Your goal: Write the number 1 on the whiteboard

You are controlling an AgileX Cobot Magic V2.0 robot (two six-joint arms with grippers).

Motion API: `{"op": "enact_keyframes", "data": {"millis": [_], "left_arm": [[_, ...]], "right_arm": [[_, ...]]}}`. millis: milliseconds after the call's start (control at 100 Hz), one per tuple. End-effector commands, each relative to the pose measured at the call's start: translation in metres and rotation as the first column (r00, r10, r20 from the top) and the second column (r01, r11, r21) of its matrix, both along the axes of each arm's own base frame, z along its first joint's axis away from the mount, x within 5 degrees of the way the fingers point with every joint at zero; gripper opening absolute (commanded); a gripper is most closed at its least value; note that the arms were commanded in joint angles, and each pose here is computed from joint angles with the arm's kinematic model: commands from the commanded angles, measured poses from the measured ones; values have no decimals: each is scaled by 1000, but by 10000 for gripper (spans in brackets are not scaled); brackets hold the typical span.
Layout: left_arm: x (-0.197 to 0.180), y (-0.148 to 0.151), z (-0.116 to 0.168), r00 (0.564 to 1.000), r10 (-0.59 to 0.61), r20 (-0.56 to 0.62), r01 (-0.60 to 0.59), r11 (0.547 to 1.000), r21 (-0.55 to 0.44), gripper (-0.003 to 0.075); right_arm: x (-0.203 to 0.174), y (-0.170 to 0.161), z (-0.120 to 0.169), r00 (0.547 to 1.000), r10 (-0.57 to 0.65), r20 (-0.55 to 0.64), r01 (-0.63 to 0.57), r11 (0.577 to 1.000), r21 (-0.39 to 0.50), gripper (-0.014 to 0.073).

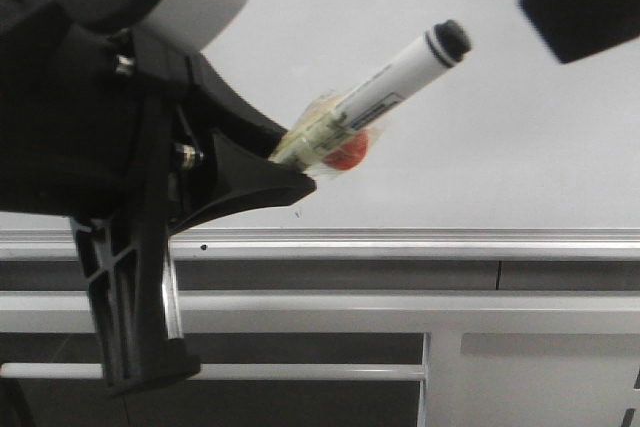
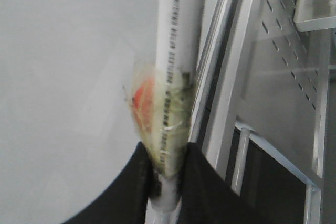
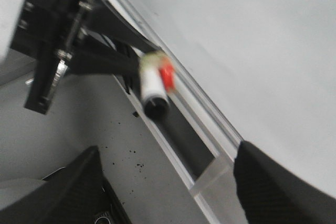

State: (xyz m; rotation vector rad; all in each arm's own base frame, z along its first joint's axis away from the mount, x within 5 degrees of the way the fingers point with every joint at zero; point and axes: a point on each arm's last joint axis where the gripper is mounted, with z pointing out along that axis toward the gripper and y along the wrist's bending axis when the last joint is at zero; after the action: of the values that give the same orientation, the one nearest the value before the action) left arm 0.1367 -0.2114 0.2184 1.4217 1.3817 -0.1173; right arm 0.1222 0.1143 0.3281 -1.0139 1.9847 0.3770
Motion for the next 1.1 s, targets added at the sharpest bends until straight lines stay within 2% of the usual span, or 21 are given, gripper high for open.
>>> {"op": "enact_keyframes", "data": {"millis": [0,160,550,810,880,960,1030,1090], "left_arm": [[1,-6,25,997,0,73,7,996,-87,-20],[4,-7,29,998,37,43,-32,992,-124,-20],[4,-8,29,999,32,33,-28,992,-120,-20],[4,-8,30,999,34,35,-29,992,-122,-20],[4,-8,30,999,36,39,-31,992,-126,-20],[5,-8,31,998,41,47,-35,990,-134,-20],[5,-7,32,998,42,49,-34,990,-138,-11],[4,-6,35,998,42,54,-34,989,-147,32]], "right_arm": [[3,14,14,994,54,94,-59,997,52,447],[9,33,5,985,122,125,-122,992,-9,446],[23,44,3,971,117,209,-119,993,-3,428],[24,45,0,973,124,194,-121,992,-28,210],[24,45,0,973,123,197,-121,992,-25,99],[24,45,0,973,123,197,-121,992,-25,-74],[24,45,0,973,122,196,-120,993,-24,-66],[24,45,0,973,122,197,-120,993,-22,-66]]}}
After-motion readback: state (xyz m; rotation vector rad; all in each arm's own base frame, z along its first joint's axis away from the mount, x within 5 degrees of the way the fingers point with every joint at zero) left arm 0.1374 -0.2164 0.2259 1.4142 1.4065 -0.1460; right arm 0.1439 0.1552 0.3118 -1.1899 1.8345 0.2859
